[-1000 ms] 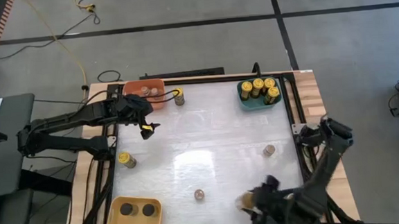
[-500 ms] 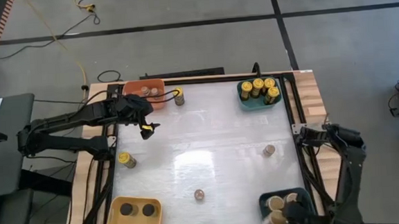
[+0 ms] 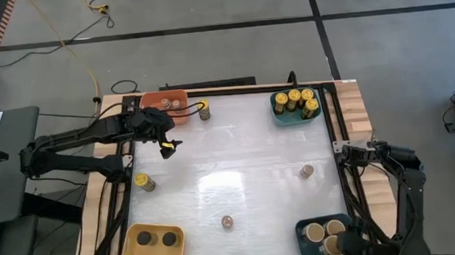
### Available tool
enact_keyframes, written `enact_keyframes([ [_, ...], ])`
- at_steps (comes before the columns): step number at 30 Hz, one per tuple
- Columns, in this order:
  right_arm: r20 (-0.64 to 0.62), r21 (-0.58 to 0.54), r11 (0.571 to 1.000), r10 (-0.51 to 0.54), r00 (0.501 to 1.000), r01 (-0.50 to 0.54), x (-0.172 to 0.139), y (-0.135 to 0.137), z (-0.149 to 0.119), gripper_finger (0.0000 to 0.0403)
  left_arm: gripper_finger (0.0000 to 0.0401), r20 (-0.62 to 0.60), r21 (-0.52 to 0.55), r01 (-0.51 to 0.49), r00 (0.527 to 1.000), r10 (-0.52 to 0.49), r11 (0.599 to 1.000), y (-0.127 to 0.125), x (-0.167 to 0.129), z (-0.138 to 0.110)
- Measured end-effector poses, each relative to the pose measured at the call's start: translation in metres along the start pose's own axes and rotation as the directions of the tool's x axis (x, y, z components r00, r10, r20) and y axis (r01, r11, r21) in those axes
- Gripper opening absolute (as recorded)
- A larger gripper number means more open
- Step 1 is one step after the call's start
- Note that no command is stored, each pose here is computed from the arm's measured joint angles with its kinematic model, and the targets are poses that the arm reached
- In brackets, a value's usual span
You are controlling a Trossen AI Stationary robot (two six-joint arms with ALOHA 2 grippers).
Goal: Sort spices by type
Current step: Put the gold seasoning bottle into the bottom teal dark blue bin
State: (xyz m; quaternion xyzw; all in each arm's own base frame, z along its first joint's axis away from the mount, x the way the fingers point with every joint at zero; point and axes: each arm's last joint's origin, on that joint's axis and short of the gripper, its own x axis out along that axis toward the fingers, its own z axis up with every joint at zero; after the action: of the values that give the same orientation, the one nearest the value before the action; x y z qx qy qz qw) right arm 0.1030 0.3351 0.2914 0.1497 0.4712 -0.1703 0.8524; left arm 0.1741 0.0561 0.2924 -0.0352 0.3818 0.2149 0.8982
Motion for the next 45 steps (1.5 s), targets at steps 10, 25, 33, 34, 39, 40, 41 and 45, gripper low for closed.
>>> enact_keyframes([
  [10, 0.016, -0.099, 0.994, -0.054, 0.998, 0.055, 0.022, 0.013, -0.035, 0.0303, 0.0379, 0.000, -0.022, 0.000, 1.000, 0.000, 1.000, 0.000, 0.000, 0.000],
  [25, 0.073, -0.058, 0.994, -0.093, 0.993, 0.098, 0.050, 0.011, -0.054, 0.0324, 0.0379, 0.036, -0.070, 0.003, 0.999, -0.001, 0.998, 0.000, 0.000, 0.003],
  [33, 0.071, -0.053, 0.994, -0.092, 0.993, 0.096, 0.048, 0.010, -0.052, 0.0352, 0.0379, 0.035, -0.083, 0.004, 0.999, -0.001, 0.997, 0.000, 0.000, 0.003],
  [34, 0.066, -0.051, 0.994, -0.091, 0.994, 0.094, 0.047, 0.009, -0.050, 0.0350, 0.0379, 0.035, -0.083, 0.004, 0.999, -0.001, 0.997, 0.000, 0.000, 0.003],
  [39, 0.057, -0.046, 0.996, -0.077, 0.995, 0.080, 0.038, 0.006, -0.044, 0.0342, 0.0379, 0.035, -0.085, 0.004, 0.999, -0.001, 0.996, 0.000, 0.000, 0.003],
  [40, 0.054, -0.045, 0.996, -0.071, 0.996, 0.073, 0.035, 0.005, -0.042, 0.0341, 0.0379, 0.035, -0.085, 0.004, 0.999, -0.001, 0.996, 0.000, 0.000, 0.003],
  [41, 0.051, -0.043, 0.997, -0.064, 0.997, 0.066, 0.032, 0.003, -0.039, 0.0340, 0.0379, 0.035, -0.085, 0.004, 0.999, -0.001, 0.996, 0.000, 0.000, 0.003],
  [45, 0.048, -0.040, 0.997, -0.057, 0.997, 0.059, 0.019, -0.005, -0.029, 0.0340, 0.0379, 0.035, -0.085, 0.004, 0.999, -0.001, 0.996, 0.000, 0.000, 0.003],
])
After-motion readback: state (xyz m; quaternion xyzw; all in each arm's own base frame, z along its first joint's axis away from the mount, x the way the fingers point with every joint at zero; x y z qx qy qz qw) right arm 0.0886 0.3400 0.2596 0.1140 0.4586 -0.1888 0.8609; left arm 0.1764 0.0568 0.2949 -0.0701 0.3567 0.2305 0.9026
